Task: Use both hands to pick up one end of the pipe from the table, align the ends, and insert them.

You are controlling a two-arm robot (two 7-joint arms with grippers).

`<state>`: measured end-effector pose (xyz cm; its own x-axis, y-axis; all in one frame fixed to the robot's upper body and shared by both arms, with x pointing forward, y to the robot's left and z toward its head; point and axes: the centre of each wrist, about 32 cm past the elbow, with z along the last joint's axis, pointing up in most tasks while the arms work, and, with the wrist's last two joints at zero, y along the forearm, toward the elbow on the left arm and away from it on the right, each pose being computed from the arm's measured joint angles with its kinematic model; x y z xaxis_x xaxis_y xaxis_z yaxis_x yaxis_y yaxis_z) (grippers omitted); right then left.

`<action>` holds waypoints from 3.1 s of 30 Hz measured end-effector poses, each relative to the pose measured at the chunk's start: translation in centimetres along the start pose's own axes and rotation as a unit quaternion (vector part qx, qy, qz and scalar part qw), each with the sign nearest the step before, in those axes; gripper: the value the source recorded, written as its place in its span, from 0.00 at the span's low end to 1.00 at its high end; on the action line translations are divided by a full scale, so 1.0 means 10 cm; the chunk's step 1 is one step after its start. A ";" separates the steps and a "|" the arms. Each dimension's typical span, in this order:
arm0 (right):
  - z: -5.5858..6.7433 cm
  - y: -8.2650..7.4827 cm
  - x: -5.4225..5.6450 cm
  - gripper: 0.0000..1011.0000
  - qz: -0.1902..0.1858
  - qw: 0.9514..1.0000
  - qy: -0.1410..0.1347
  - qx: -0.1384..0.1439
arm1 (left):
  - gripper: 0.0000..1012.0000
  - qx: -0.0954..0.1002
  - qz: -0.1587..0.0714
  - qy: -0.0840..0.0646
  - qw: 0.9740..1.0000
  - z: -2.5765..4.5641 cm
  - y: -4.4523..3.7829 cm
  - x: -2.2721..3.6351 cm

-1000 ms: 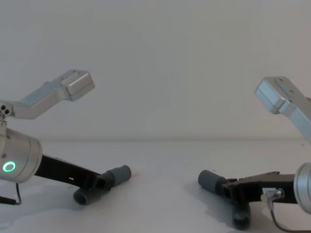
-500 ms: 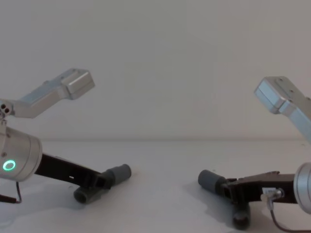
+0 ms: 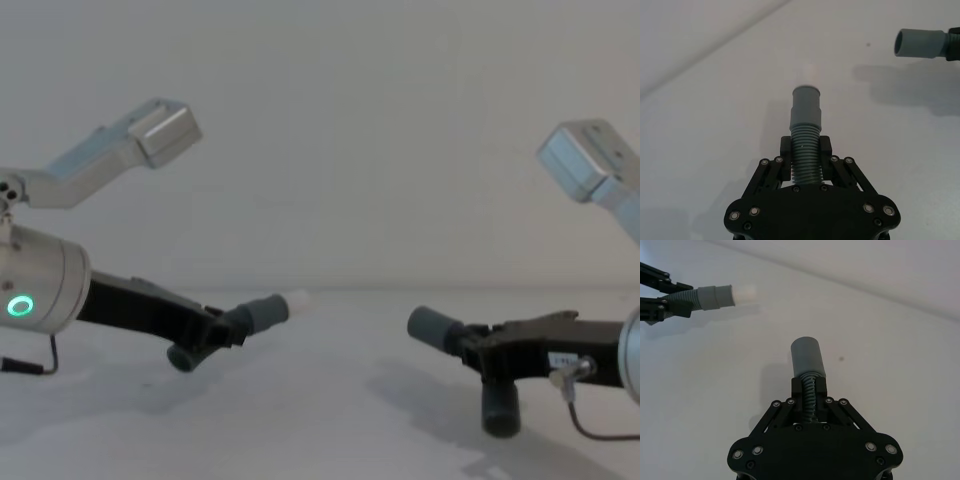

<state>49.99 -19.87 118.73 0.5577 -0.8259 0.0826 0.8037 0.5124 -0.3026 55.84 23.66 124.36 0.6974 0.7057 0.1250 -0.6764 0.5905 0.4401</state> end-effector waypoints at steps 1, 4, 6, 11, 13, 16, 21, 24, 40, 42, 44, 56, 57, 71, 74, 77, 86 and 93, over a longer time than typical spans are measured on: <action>0.00 0.00 0.01 0.13 0.000 1.000 -0.002 0.002 | 0.31 -0.008 -0.004 -0.010 1.000 0.012 0.003 0.018; 0.01 -0.02 0.06 0.13 0.004 1.000 -0.017 0.021 | 0.31 -0.023 -0.012 -0.031 0.999 0.046 0.010 0.061; 0.01 -0.04 0.10 0.13 0.007 0.999 -0.027 0.033 | 0.31 -0.030 -0.017 -0.042 0.999 0.064 0.014 0.084; 0.03 -0.08 0.20 0.13 0.016 0.997 -0.053 0.058 | 0.31 -0.056 -0.034 -0.082 0.994 0.129 0.022 0.157; 0.05 -0.10 0.26 0.13 0.022 0.995 -0.068 0.071 | 0.31 -0.066 -0.043 -0.101 0.992 0.162 0.025 0.195; 0.06 -0.13 0.35 0.13 0.031 0.992 -0.090 0.088 | 0.31 -0.075 -0.051 -0.120 0.989 0.196 0.026 0.231; 0.09 -0.18 0.49 0.12 0.046 0.985 -0.126 0.112 | 0.31 -0.096 -0.073 -0.164 0.979 0.280 0.027 0.305; 0.12 -0.22 0.59 0.12 0.058 0.978 -0.153 0.126 | 0.31 -0.104 -0.082 -0.185 0.974 0.322 0.025 0.345; 0.25 -0.34 0.97 0.12 0.109 0.942 -0.278 0.153 | 0.31 -0.148 -0.153 -0.333 0.918 0.637 0.001 0.567; 0.26 -0.34 0.99 0.12 0.111 0.940 -0.284 0.154 | 0.31 -0.153 -0.163 -0.355 0.908 0.683 -0.003 0.592; 0.27 -0.35 1.01 0.12 0.114 0.937 -0.292 0.154 | 0.31 -0.155 -0.169 -0.367 0.902 0.719 -0.005 0.611; 0.31 -0.38 1.09 0.12 0.125 0.927 -0.317 0.156 | 0.31 -0.164 -0.196 -0.430 0.866 0.886 -0.015 0.686; 0.31 -0.39 1.09 0.12 0.125 0.927 -0.318 0.156 | 0.31 -0.164 -0.197 -0.432 0.865 0.892 -0.015 0.688; 0.31 -0.41 1.13 0.12 0.130 0.921 -0.328 0.166 | 0.31 -0.166 -0.207 -0.455 0.850 0.958 -0.014 0.718; 0.31 -0.42 1.15 0.12 0.132 0.919 -0.331 0.171 | 0.31 -0.166 -0.208 -0.458 0.848 0.967 -0.013 0.721; 0.31 -0.44 1.17 0.12 0.133 0.917 -0.333 0.175 | 0.31 -0.166 -0.209 -0.459 0.847 0.971 -0.013 0.722; 0.33 -0.49 1.19 0.12 0.143 0.910 -0.341 0.186 | 0.31 -0.167 -0.210 -0.463 0.845 0.980 -0.015 0.726; 0.34 -0.49 1.17 0.12 0.152 0.907 -0.345 0.187 | 0.31 -0.167 -0.211 -0.464 0.844 0.984 -0.014 0.727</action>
<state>53.24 -31.22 124.40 0.6585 -0.3563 0.6629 0.5340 0.8419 -0.0780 63.34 24.85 133.96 0.6736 -0.1140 0.7303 -0.2426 0.8992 0.3642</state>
